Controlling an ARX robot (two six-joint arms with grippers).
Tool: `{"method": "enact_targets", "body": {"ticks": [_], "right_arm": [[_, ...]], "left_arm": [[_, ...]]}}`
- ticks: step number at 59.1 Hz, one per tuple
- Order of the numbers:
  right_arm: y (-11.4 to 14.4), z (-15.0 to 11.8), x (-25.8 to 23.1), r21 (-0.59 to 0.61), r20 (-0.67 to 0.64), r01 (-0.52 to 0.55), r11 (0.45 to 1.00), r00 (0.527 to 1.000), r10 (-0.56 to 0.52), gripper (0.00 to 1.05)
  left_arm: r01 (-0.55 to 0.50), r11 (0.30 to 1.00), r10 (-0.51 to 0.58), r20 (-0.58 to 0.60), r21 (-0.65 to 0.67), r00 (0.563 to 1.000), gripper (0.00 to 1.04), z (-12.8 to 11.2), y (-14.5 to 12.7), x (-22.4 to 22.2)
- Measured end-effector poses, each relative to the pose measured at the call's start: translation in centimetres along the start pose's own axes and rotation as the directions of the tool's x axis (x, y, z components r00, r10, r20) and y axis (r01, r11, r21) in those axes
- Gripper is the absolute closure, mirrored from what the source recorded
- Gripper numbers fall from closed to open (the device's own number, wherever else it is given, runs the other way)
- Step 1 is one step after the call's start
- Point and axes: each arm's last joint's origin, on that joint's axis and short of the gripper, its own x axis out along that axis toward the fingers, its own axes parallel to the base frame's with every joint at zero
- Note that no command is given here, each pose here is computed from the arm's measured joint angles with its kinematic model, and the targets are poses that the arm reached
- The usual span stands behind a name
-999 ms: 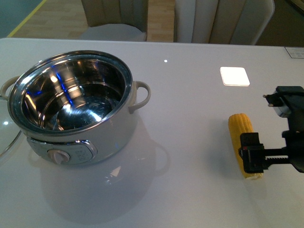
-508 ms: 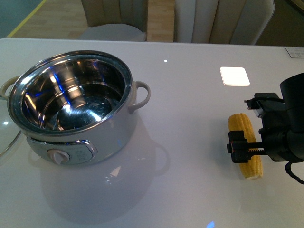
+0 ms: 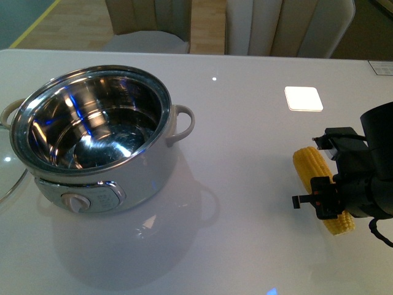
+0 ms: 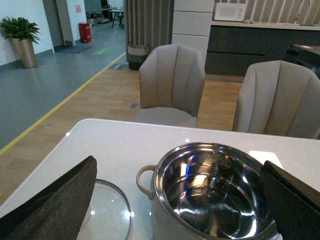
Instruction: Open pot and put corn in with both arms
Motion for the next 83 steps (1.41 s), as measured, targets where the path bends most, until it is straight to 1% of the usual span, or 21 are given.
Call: {"method": "enact_targets", "body": {"ticks": [10, 17, 28, 39, 49, 53, 62, 71, 77, 83], "right_arm": [[0.8, 0.8, -3.3, -0.003, 0.054, -0.096, 0.995, 0.994, 0.096, 0.82], [2.0, 2.0, -6.7, -0.002, 0.115, -0.192, 0.981, 0.975, 0.191, 0.82], [4.6, 4.4, -11.7, 0.007, 0.207, -0.324, 0.946, 0.926, 0.315, 0.82], [8.0, 7.3, -14.5, 0.027, 0.264, -0.437, 0.899, 0.871, 0.415, 0.82], [10.8, 9.3, -15.2, 0.082, 0.271, -0.509, 0.857, 0.839, 0.472, 0.82], [12.5, 10.3, -15.0, 0.111, 0.263, -0.541, 0.834, 0.825, 0.5, 0.82], [15.4, 12.6, -13.9, 0.159, 0.251, -0.572, 0.804, 0.812, 0.528, 0.82], [16.9, 14.3, -13.1, 0.175, 0.245, -0.573, 0.801, 0.813, 0.528, 0.83], [18.8, 15.6, -12.1, 0.168, 0.223, -0.569, 0.805, 0.818, 0.531, 0.83], [20.1, 16.0, -11.1, 0.165, 0.201, -0.569, 0.806, 0.819, 0.537, 0.84]], "left_arm": [[0.0, 1.0, 0.0, 0.0, 0.0, 1.0, 0.07, 0.0, 0.0, 0.0], [0.0, 1.0, 0.0, 0.0, 0.0, 1.0, 0.07, 0.0, 0.0, 0.0], [0.0, 1.0, 0.0, 0.0, 0.0, 1.0, 0.07, 0.0, 0.0, 0.0], [0.0, 1.0, 0.0, 0.0, 0.0, 1.0, 0.07, 0.0, 0.0, 0.0], [0.0, 1.0, 0.0, 0.0, 0.0, 1.0, 0.07, 0.0, 0.0, 0.0], [0.0, 1.0, 0.0, 0.0, 0.0, 1.0, 0.07, 0.0, 0.0, 0.0], [0.0, 1.0, 0.0, 0.0, 0.0, 1.0, 0.07, 0.0, 0.0, 0.0], [0.0, 1.0, 0.0, 0.0, 0.0, 1.0, 0.07, 0.0, 0.0, 0.0], [0.0, 1.0, 0.0, 0.0, 0.0, 1.0, 0.07, 0.0, 0.0, 0.0], [0.0, 1.0, 0.0, 0.0, 0.0, 1.0, 0.07, 0.0, 0.0, 0.0]]}}
